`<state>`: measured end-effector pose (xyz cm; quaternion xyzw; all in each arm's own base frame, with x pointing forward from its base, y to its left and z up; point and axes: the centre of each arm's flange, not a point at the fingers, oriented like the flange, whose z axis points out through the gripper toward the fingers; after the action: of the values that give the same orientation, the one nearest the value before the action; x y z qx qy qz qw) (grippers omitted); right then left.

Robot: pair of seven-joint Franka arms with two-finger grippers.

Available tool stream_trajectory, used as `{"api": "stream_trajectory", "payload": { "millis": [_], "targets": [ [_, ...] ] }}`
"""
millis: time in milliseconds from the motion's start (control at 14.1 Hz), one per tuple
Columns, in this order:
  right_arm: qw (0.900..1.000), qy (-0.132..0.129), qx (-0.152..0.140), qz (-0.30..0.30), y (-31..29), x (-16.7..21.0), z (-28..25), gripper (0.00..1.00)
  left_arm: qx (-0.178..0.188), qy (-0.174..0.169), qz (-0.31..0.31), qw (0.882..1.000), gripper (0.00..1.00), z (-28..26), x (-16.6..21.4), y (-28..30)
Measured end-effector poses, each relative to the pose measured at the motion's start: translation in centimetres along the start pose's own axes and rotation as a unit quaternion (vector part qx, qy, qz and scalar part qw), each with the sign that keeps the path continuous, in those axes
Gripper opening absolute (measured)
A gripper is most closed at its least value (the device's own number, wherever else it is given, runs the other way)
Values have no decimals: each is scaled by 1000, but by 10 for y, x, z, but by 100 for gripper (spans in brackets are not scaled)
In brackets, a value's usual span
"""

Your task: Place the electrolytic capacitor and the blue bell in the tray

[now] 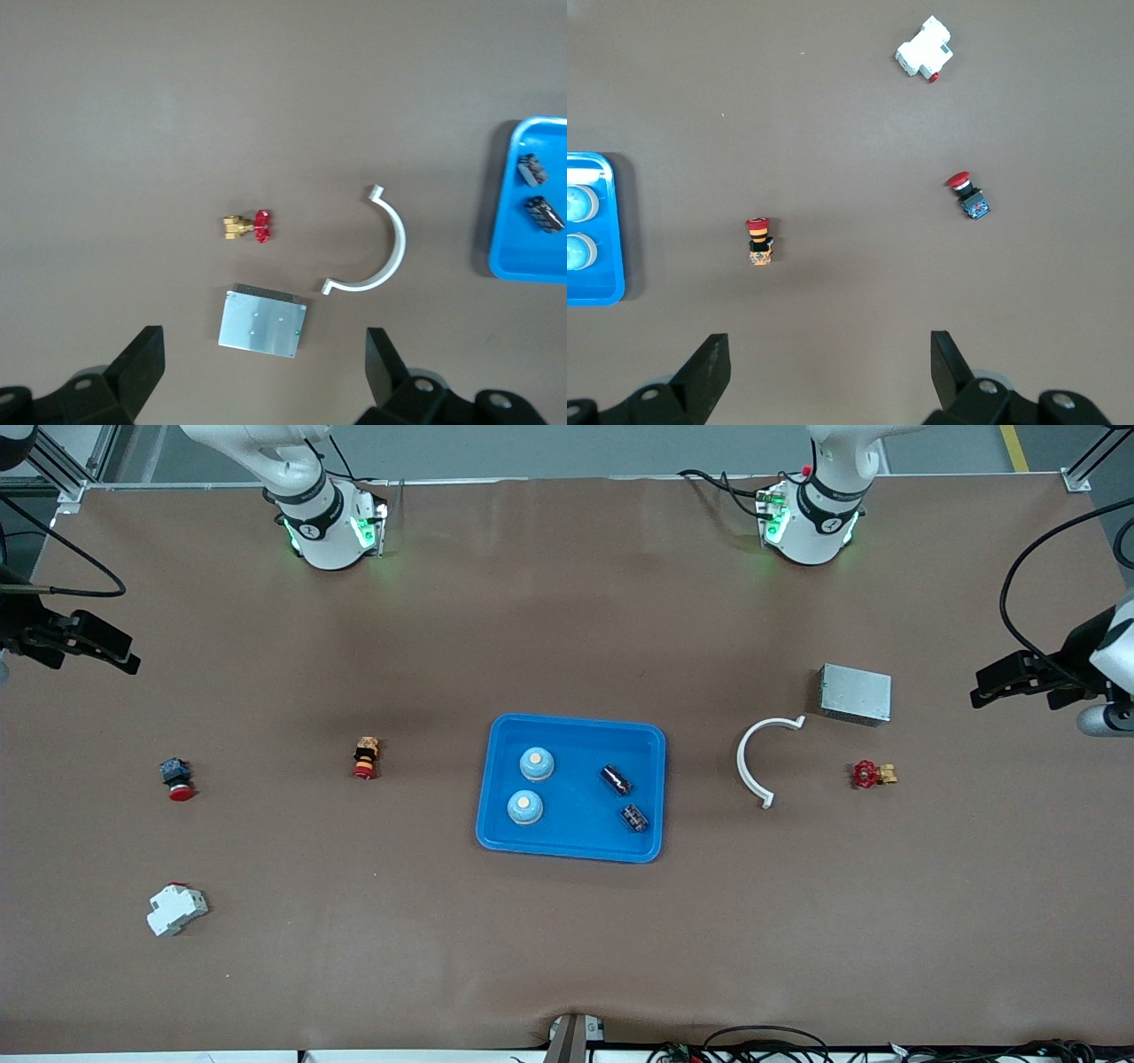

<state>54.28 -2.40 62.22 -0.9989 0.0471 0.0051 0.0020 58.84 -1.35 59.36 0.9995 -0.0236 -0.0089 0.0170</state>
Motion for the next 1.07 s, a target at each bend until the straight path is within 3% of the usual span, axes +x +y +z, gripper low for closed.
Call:
{"api": "stream_trajectory", "payload": {
  "millis": [213,640,1067],
  "targets": [
    [1000,1,0,-1,-1,-2,-3,100,-1,0,14,1000,100,0,0,22],
    [1000,6,5,-10,-8,-3,-5,100,-2,-4,-7,1000,100,10,7,-4],
    [1000,9,19,-17,-11,-3,-7,100,14,0,-6,1000,100,10,10,5]
  ]
}}
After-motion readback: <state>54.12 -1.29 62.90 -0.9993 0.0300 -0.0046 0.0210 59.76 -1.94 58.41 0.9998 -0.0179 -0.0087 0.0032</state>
